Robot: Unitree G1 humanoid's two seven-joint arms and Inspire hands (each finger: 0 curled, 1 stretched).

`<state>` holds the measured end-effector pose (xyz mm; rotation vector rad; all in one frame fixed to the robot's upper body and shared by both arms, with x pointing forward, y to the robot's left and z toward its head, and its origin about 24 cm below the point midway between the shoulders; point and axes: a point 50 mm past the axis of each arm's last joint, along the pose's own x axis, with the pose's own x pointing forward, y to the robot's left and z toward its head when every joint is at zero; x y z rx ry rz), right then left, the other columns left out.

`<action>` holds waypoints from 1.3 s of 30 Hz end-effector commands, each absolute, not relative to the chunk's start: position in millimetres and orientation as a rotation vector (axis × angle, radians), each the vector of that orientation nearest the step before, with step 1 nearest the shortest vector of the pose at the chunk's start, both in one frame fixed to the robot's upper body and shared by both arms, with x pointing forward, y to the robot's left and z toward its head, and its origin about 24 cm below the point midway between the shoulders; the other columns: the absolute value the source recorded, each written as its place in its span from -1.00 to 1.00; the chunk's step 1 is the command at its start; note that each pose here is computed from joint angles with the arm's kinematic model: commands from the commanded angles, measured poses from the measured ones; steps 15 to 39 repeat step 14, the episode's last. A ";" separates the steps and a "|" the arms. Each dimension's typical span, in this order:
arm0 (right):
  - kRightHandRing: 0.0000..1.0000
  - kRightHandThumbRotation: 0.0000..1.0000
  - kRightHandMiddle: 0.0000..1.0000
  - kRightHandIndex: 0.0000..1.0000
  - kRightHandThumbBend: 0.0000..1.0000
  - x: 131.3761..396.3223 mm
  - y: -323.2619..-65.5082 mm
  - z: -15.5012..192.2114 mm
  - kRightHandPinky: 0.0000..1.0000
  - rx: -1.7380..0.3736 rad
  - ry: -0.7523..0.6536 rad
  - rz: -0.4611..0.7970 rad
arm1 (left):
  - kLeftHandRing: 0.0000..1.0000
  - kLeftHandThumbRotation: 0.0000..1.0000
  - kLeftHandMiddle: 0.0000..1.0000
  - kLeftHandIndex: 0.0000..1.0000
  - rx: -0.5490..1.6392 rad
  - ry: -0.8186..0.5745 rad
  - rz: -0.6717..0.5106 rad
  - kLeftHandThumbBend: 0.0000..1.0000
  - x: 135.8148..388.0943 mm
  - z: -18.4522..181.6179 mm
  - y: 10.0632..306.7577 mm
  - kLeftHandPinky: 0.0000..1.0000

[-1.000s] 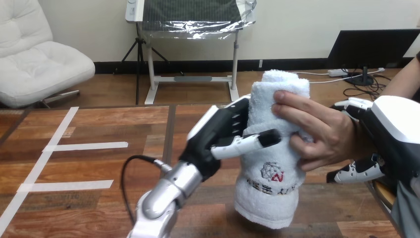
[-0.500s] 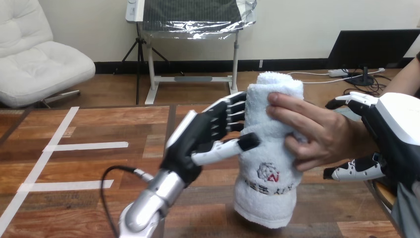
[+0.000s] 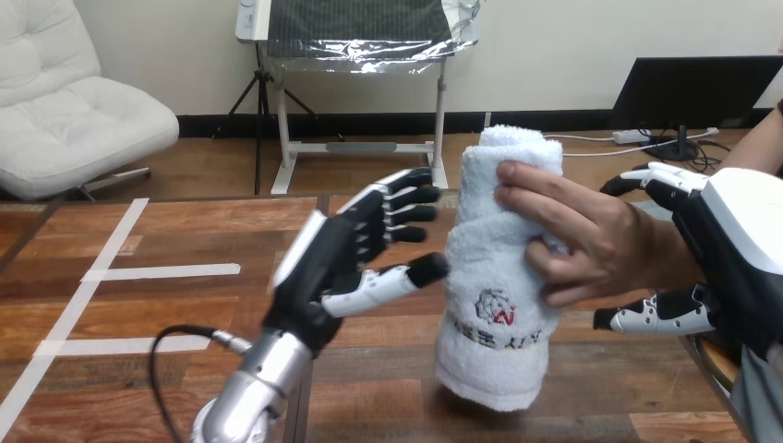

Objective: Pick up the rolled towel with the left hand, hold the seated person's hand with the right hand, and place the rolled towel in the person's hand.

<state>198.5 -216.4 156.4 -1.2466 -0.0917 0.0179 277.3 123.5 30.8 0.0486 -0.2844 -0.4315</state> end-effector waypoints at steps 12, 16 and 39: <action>0.70 -1.00 0.70 0.52 0.88 179.6 -212.0 183.0 0.49 -1.227 -0.264 -0.123 | 0.62 -0.06 0.67 0.71 0.113 -0.434 -0.351 0.75 273.6 54.0 148.2 0.54; 0.69 -1.00 0.69 0.51 0.88 176.7 -211.9 183.9 0.48 -1.217 -0.272 -0.132 | 0.62 -0.07 0.67 0.71 0.119 -0.435 -0.337 0.74 271.8 53.6 150.9 0.55; 0.69 -1.00 0.69 0.51 0.88 176.7 -211.9 183.9 0.48 -1.217 -0.272 -0.132 | 0.62 -0.07 0.67 0.71 0.119 -0.435 -0.337 0.74 271.8 53.6 150.9 0.55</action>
